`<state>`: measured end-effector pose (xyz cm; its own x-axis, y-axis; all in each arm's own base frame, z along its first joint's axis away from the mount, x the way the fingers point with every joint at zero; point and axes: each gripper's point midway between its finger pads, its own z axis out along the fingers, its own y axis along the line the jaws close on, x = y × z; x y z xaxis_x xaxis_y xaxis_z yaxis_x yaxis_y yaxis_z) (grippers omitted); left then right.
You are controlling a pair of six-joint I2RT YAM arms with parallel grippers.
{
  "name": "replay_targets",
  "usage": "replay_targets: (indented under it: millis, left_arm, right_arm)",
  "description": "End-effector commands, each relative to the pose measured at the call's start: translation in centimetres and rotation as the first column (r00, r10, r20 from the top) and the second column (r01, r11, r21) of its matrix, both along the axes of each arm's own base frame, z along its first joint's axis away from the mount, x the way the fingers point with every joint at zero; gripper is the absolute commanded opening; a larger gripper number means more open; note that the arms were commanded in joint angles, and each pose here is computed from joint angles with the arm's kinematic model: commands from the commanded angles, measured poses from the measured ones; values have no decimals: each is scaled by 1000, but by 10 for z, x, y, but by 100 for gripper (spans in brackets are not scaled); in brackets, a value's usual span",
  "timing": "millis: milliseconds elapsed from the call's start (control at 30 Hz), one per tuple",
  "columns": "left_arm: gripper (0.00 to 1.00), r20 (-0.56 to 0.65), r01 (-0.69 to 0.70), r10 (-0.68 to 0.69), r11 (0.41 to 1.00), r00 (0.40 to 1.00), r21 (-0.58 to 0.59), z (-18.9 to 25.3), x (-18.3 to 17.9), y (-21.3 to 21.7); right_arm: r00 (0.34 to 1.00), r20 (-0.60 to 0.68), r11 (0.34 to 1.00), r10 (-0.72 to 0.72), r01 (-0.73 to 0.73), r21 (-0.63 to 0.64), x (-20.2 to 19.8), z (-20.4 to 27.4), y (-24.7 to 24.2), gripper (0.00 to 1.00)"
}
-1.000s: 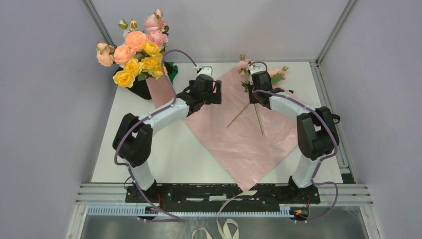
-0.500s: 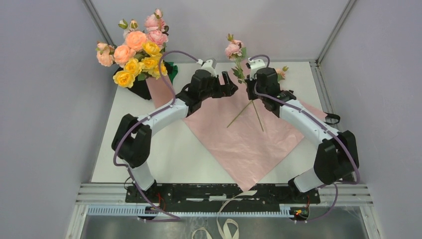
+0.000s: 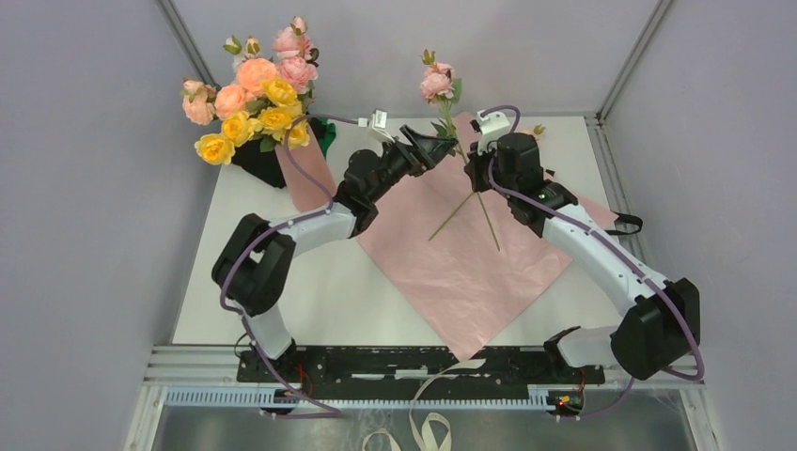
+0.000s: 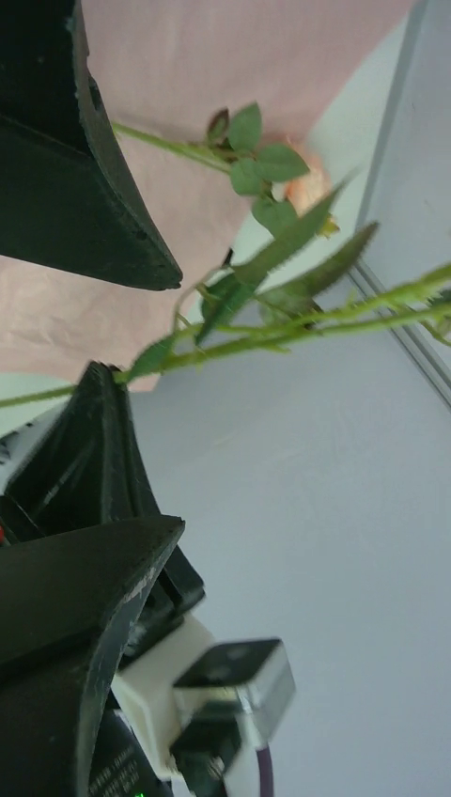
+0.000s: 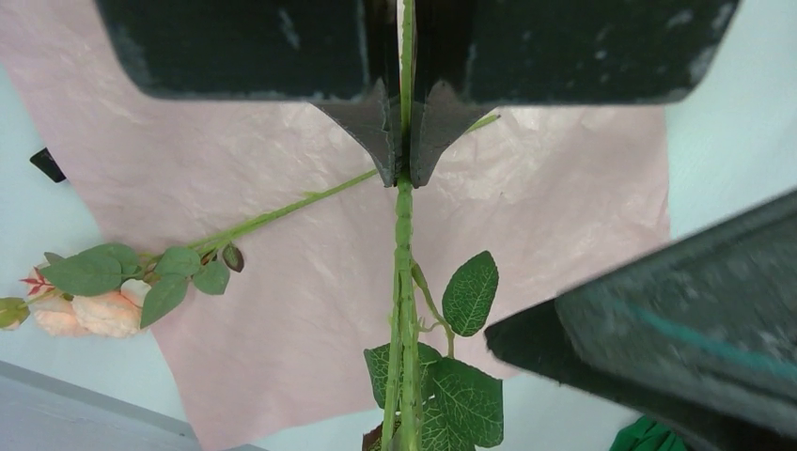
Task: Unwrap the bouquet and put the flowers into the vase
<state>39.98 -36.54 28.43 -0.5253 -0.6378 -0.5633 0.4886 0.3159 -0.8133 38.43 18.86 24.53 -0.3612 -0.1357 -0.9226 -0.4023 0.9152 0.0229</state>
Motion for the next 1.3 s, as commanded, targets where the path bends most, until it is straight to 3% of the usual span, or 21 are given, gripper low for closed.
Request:
replay_targets:
  millis: [0, 200, 533, 800, 833, 967, 1233, 1267]
  left_arm:
    - [94, 96, 74, -54, 973, 994, -217, 52, 0, -9]
    - [86, 89, 114, -94, 959, 992, -260, 53, 8, -22]
    - [81, 27, 93, -90, 983, 996, -157, 21, 12, -33]
    - [73, 25, 145, -143, 977, 989, -159, 18, 12, -58]
    - [70, 26, 149, -147, 976, 989, -162, 19, 13, -60]
    - [42, 31, 153, -150, 975, 988, -161, 22, 12, -62]
    - [3, 47, 137, -132, 982, 990, -126, 28, 9, -57]
    - [2, 51, 138, -133, 983, 990, -125, 30, 8, -57]
  right_arm:
    - [999, 47, 1000, 18, -19, 21, -5, 15, 2, 0]
    - [998, 57, 999, 26, -27, 32, -12, 20, 3, 0]
    - [996, 88, 999, 29, -33, 38, -20, 36, -1, 0]
    - [996, 84, 998, 36, -40, 40, -23, 36, 0, 0]
    - [996, 79, 999, 33, -36, 35, -23, 34, -1, 0]
    - [996, 80, 999, 28, -31, 33, -23, 34, -2, 0]
    - [996, 82, 999, 30, -33, 35, -22, 35, -1, 0]
    - [996, 80, 999, 32, -35, 34, -22, 34, -1, 0]
